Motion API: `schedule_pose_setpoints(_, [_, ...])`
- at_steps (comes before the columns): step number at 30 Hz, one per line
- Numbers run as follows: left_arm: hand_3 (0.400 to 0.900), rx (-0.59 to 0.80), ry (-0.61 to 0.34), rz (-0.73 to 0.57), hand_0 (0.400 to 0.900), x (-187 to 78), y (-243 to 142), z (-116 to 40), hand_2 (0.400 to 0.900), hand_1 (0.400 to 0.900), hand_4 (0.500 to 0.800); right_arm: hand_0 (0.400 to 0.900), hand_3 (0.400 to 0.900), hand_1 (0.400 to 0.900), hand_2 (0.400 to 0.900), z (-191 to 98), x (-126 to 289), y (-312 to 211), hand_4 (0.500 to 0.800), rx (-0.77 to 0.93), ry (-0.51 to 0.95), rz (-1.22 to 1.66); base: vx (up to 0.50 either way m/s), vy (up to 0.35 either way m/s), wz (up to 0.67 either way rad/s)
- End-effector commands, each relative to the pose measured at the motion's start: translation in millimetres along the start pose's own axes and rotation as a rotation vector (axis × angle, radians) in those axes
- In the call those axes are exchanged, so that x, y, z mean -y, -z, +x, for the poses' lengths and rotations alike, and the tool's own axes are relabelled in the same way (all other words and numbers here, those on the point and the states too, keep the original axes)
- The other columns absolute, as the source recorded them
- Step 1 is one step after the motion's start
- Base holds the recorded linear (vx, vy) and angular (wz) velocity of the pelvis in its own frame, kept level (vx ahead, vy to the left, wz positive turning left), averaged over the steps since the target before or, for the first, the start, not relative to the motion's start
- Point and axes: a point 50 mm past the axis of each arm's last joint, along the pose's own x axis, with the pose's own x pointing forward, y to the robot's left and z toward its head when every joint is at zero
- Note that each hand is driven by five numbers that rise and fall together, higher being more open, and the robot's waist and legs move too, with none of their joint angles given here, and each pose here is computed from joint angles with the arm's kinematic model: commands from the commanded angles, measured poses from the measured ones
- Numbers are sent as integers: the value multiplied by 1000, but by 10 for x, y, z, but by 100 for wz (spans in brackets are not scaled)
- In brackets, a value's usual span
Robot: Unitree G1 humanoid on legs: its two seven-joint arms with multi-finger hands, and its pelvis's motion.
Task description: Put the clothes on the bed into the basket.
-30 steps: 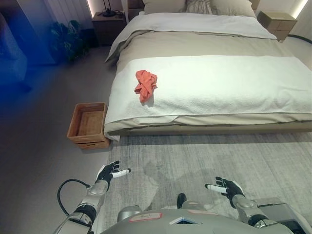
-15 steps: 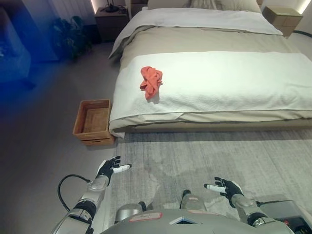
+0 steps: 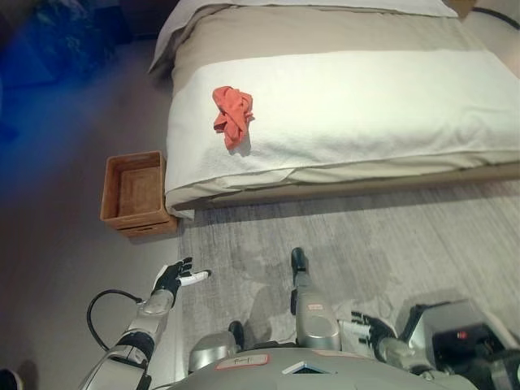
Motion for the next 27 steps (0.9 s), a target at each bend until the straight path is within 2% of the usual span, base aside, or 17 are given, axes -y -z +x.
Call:
schedule_pose_setpoints(1, [900, 208, -53, 9, 900, -153, -560, 68, 900, 900, 800, 900, 900, 900, 900, -8, 359, -386, 800, 118, 100, 7, 289, -39, 28])
schedule_pose_setpoints(7, [900, 206, -56, -19, 900, -96, -604, 91, 900, 900, 800, 900, 900, 900, 900, -35, 435, -227, 800, 74, 129, 38, 325, -99, 35])
schedule_pose_setpoints(11, [900, 233, -25, -20, 900, 19, -748, 123, 900, 900, 800, 900, 900, 900, 900, -67, 556, -165, 800, 54, 169, 33, 297, -140, 67])
schedule_pose_setpoints(16, [900, 300, -14, -10, 900, 27, -1001, 132, 900, 900, 800, 900, 900, 900, 900, -94, 688, -207, 800, 62, 211, 46, 311, -225, 12])
schedule_pose_setpoints(21, [900, 322, -16, 8, 900, -22, -1141, 138, 900, 900, 800, 900, 900, 900, 900, -129, 815, -216, 800, 59, 240, 55, 315, -275, -33])
schedule_pose_setpoints(27, [900, 321, -16, 44, 900, -26, -1152, 144, 900, 900, 800, 900, 900, 900, 900, -139, 807, -88, 800, 9, 245, 56, 258, 11, -66])
